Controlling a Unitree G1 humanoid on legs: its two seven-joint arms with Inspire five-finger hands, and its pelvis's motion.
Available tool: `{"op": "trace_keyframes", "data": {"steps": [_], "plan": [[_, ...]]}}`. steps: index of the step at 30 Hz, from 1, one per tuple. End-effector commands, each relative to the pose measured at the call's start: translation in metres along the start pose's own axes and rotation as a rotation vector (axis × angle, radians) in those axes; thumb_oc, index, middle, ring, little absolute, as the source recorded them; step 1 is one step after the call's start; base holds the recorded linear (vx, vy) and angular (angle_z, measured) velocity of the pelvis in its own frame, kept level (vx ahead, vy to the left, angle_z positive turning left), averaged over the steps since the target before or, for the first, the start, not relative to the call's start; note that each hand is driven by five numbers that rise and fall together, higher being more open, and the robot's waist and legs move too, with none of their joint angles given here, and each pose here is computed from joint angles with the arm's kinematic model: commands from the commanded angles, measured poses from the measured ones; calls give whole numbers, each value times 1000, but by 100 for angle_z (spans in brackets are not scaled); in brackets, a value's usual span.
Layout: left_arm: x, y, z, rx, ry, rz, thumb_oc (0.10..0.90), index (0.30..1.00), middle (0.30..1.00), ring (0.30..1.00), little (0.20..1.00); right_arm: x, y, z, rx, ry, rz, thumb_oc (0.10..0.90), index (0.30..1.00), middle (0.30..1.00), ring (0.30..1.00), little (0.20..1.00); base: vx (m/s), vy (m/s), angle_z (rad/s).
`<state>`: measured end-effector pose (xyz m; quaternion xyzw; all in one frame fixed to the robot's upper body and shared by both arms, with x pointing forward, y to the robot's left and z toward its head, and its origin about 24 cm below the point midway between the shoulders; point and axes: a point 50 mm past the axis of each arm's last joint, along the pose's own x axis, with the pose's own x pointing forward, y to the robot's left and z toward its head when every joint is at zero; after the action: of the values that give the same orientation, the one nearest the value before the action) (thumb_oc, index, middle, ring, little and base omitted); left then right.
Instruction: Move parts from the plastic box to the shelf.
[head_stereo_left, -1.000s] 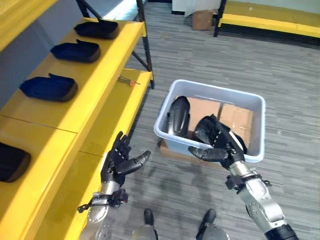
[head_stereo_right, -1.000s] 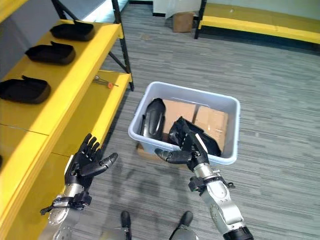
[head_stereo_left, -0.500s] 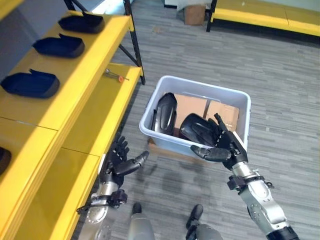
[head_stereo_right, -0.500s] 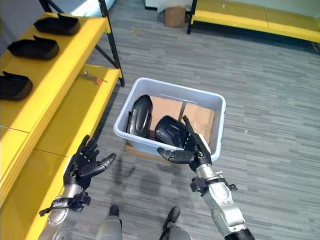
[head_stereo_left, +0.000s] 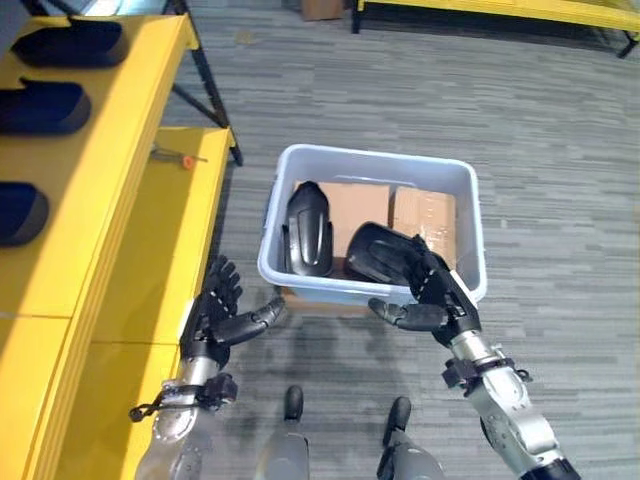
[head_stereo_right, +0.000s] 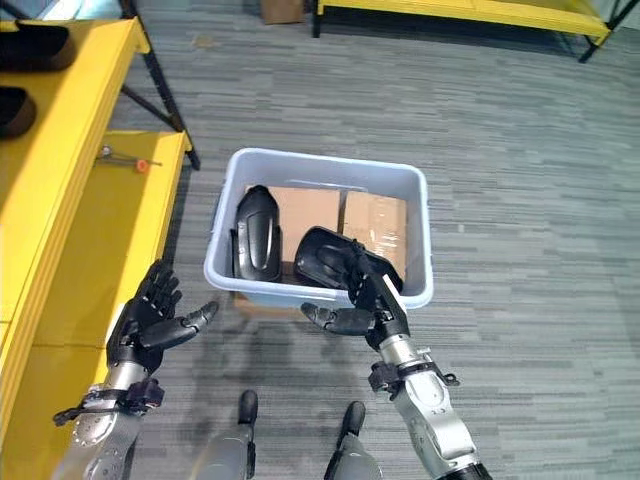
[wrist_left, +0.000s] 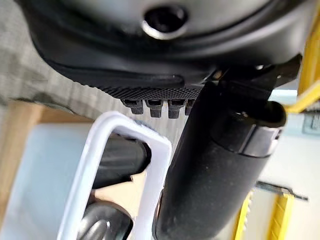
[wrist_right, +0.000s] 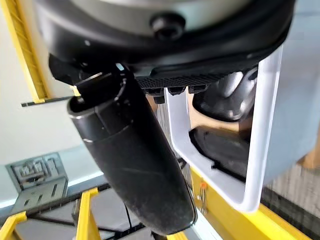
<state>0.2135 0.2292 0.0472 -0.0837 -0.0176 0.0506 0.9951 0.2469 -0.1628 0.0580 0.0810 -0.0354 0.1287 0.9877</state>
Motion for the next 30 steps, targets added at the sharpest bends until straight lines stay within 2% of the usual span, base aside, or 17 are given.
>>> {"op": "trace_keyframes", "data": {"steps": [1,12,18,30], "plan": [[4,-13,42,-3,-230,-72,900,1000,1000,1000,1000,10,5,56,-123,-254,66,900,1000,1000,1000,1000,30,123,-10],[6,-19,41,-2,-223,-87,900,1000,1000,1000,1000,15,3,80,-184,-366,30,900,1000,1000,1000,1000,12,33,-4],[7,-25,41,-12,-214,-114,900,1000,1000,1000,1000,39,18,99,-213,-439,75,900,1000,1000,1000,1000,-9,-21,0],[12,-34,44,-41,-223,-129,900,1000,1000,1000,1000,76,28,123,-153,-503,16,900,1000,1000,1000,1000,-12,-19,10]]}}
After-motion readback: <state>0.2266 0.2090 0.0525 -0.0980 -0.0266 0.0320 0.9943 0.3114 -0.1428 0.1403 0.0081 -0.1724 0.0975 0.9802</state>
